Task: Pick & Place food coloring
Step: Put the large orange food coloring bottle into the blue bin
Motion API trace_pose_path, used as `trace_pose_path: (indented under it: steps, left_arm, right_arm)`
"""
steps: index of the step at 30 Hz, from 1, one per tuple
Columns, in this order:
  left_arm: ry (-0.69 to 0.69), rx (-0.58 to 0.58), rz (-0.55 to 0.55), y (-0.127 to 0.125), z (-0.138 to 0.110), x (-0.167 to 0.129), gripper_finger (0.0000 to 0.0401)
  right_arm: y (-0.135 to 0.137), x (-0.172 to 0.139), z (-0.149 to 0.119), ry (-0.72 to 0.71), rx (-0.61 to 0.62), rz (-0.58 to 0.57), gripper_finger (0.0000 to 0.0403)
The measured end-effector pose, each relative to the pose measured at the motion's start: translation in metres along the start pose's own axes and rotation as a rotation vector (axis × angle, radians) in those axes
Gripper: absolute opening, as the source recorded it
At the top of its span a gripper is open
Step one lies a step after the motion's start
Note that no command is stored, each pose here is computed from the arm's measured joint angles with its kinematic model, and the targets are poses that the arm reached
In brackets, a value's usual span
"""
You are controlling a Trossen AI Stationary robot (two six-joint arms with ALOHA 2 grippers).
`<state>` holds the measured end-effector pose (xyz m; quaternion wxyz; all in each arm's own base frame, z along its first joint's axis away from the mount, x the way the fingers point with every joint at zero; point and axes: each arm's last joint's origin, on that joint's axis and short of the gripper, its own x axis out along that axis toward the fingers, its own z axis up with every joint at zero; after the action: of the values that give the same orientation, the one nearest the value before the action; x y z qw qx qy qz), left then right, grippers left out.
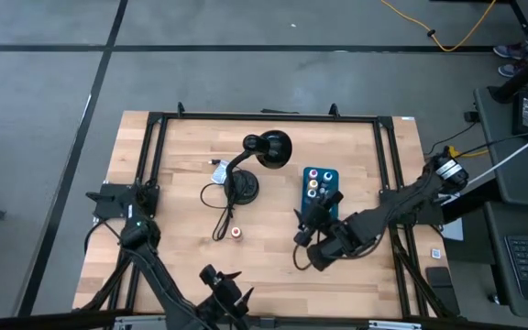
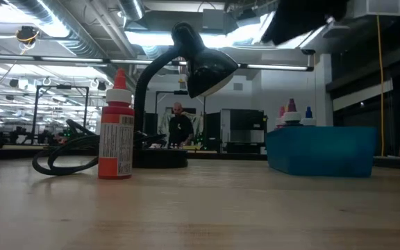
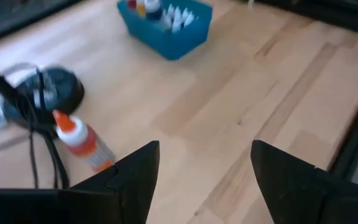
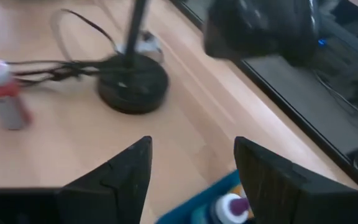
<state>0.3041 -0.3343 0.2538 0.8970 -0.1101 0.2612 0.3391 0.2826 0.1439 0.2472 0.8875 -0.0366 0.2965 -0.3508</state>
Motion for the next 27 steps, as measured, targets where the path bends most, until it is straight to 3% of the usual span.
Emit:
trace_pose_path:
  steps: [5, 17, 27]
  left_arm:
    - [0.034, -0.096, 0.054, -0.007, -0.017, 0.021, 0.0231]
    - [0.244, -0.202, 0.320, -0.015, -0.064, 0.108, 0.0197]
    - [0.238, -0.268, 0.393, -0.013, -0.071, 0.135, 0.0228]
  right_arm:
    - [0.008, -0.024, 0.012, -0.038, -0.023, 0.075, 0.0228]
    - [0.017, -0.051, 0.015, -0.055, -0.056, 0.173, 0.0227]
    - [0.019, -0.059, 0.011, -0.048, -0.072, 0.209, 0.0227]
